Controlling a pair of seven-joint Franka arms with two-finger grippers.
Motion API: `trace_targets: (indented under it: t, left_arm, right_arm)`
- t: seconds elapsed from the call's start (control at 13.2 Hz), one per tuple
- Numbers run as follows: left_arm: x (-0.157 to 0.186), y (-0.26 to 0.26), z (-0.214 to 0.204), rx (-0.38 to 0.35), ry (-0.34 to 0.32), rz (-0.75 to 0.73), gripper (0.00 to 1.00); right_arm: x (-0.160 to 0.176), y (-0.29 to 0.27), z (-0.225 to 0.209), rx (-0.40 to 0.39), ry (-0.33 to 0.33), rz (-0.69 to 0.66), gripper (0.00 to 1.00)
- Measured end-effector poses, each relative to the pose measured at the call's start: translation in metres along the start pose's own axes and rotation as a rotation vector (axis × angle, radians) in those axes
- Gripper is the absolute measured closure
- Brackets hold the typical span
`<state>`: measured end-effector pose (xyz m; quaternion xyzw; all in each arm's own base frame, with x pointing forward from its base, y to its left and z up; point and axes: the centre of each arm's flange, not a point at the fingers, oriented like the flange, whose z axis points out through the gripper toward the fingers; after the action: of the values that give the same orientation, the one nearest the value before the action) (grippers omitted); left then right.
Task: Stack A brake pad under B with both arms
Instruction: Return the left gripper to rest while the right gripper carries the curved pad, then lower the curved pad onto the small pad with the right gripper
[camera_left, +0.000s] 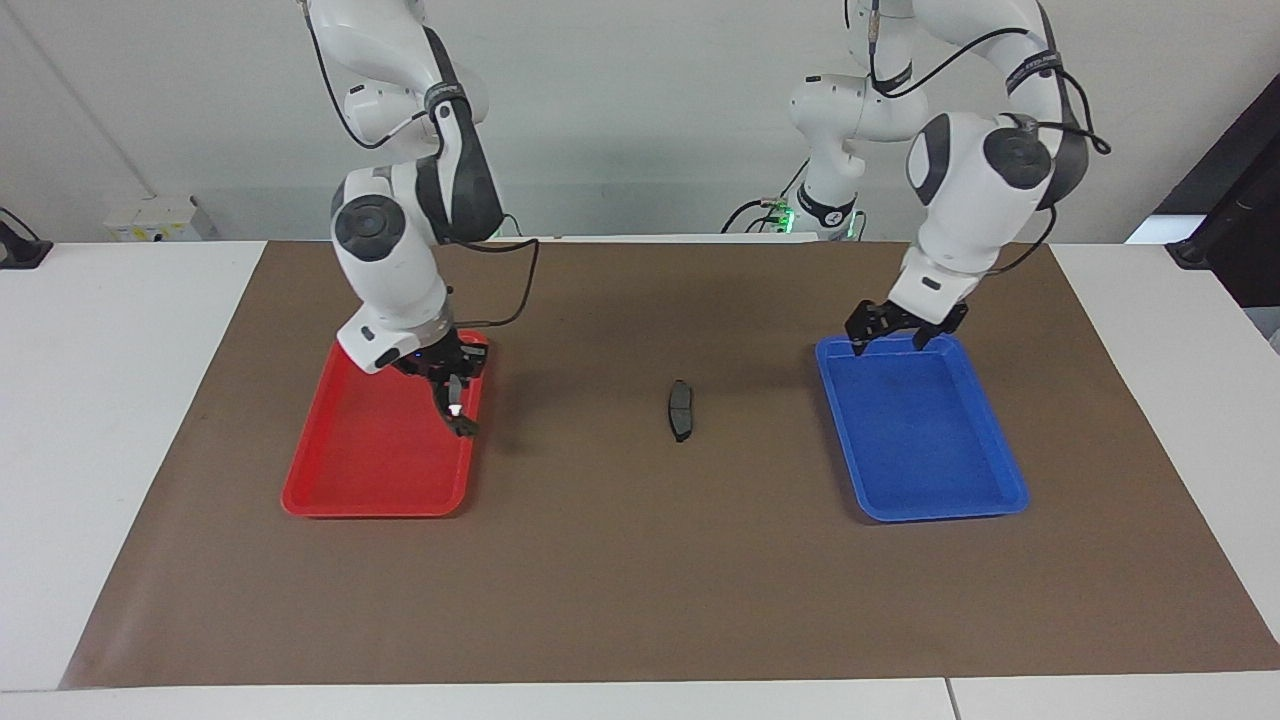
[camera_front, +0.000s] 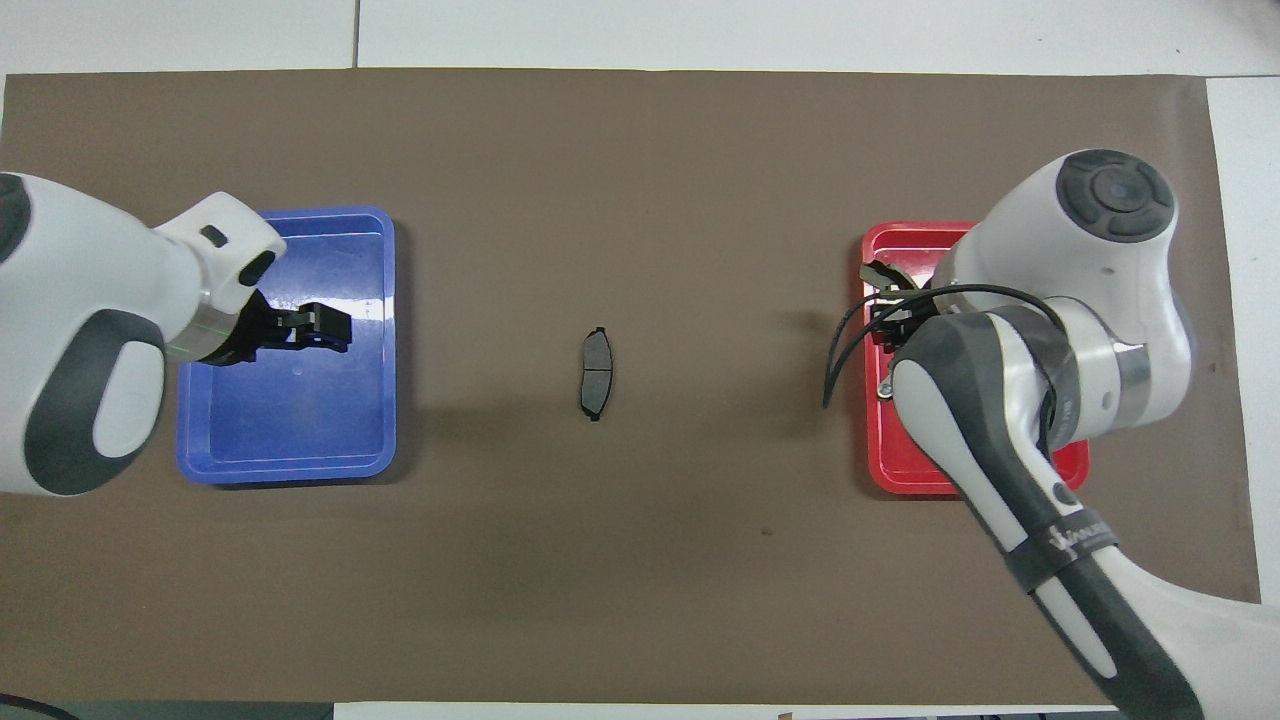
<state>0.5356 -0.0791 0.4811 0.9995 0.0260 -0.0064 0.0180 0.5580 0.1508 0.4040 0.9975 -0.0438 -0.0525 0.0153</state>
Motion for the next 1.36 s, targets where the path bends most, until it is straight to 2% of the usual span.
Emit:
trace_targets:
  t: [0.15, 0.38, 0.61, 0.76, 0.98, 1.36]
  left_arm:
    - [0.001, -0.039, -0.028, -0.003, -0.001, -0.023, 0.0]
    - [0.005, -0.081, -0.084, -0.004, -0.035, 0.036, 0.0]
    - [0.006, -0.106, -0.123, 0.001, -0.066, 0.072, 0.0]
    - [0.008, -0.106, -0.126, 0.01, -0.078, 0.086, 0.0]
    - [0.01, -0.099, -0.12, 0.011, -0.092, 0.099, 0.0]
    - [0.01, -0.102, -0.12, 0.011, -0.094, 0.093, 0.0]
  right_arm:
    - [-0.017, -0.049, 0.002, 0.009, 0.014, 0.02, 0.56]
    - [-0.034, -0.101, 0.012, 0.066, 0.013, 0.055, 0.56]
    - [-0.051, -0.166, 0.028, 0.073, 0.033, 0.108, 0.56]
    - [-0.055, -0.205, 0.04, 0.069, 0.036, 0.14, 0.56]
    - [-0.055, -0.238, 0.062, 0.106, 0.04, 0.153, 0.56]
    - [-0.048, -0.246, 0.072, 0.149, 0.056, 0.184, 0.56]
